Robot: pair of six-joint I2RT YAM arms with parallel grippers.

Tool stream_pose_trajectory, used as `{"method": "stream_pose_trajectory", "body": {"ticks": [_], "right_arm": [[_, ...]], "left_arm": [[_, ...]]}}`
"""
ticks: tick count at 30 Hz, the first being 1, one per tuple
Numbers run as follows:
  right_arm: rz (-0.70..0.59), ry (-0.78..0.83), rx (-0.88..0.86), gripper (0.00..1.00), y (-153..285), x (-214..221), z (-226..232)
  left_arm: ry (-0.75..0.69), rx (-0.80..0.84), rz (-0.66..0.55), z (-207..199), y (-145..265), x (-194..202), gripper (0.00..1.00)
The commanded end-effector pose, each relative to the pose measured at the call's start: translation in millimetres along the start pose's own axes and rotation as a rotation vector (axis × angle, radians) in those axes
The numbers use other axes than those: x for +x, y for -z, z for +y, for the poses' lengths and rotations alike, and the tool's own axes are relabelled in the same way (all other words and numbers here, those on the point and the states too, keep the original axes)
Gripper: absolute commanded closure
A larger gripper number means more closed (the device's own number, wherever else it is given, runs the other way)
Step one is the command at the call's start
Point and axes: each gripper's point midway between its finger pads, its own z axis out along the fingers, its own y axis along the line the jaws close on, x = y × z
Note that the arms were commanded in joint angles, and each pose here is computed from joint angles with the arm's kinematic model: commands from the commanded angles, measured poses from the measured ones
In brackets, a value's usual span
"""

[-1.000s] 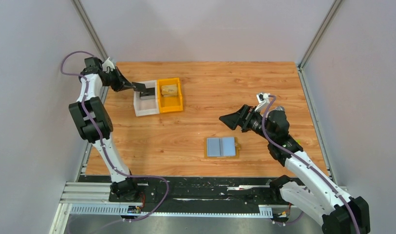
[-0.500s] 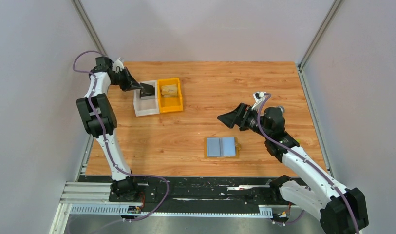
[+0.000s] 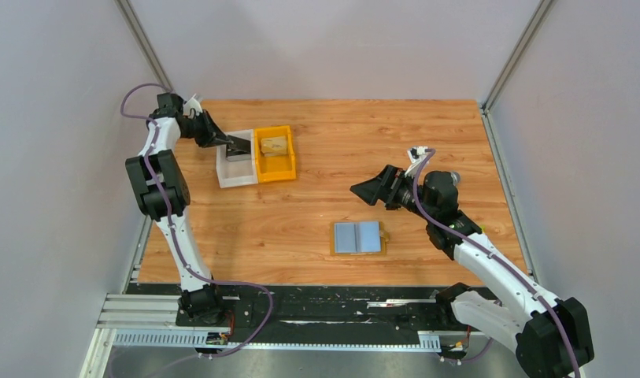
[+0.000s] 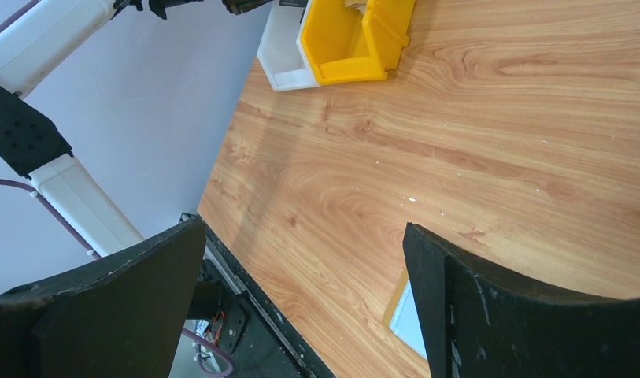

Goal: Take the credit cards out of the card holder
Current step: Place the credit card in the storage box.

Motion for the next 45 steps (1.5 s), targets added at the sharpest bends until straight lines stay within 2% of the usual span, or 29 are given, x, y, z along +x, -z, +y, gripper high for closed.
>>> {"method": "stream_pose_trajectory", "body": {"ticks": [1, 14, 23, 32, 37, 40, 45], "right_arm": [[-0.075, 0.058, -0.048, 0.00, -1.0, -26.1, 18.7], [-0.069, 0.041, -0.041, 0.00, -1.4, -23.7, 15.3], [-0.058, 0.007, 0.001, 0.00, -2.5, -23.6, 9.7], [0.020, -0.018, 0.206, 0.00, -0.1, -13.1, -24.3], [0.116, -0.025, 0.345, 0.00, 5.2, -1.5, -44.5], [0.151, -0.036, 0.315, 0.01, 7.1, 6.2, -39.4], [0.202, -0.076, 0.274, 0.09, 10.6, 21.9, -34.7]], "left_arm": [[-0.047, 0.015, -0.049, -7.8, -1.1, -18.5, 0.83], [-0.069, -0.012, -0.059, -9.2, 2.3, -26.2, 0.62], [-0.068, -0.015, -0.076, -13.5, 5.9, -32.8, 0.60], [-0.039, -0.036, -0.138, -43.7, 39.6, -38.5, 0.60], [-0.061, -0.016, -0.145, -73.4, 54.6, -20.5, 0.60], [-0.078, -0.037, -0.118, -93.4, 61.5, 0.4, 0.60], [-0.122, -0.033, -0.075, -125.9, 63.3, 40.4, 0.60]]}}
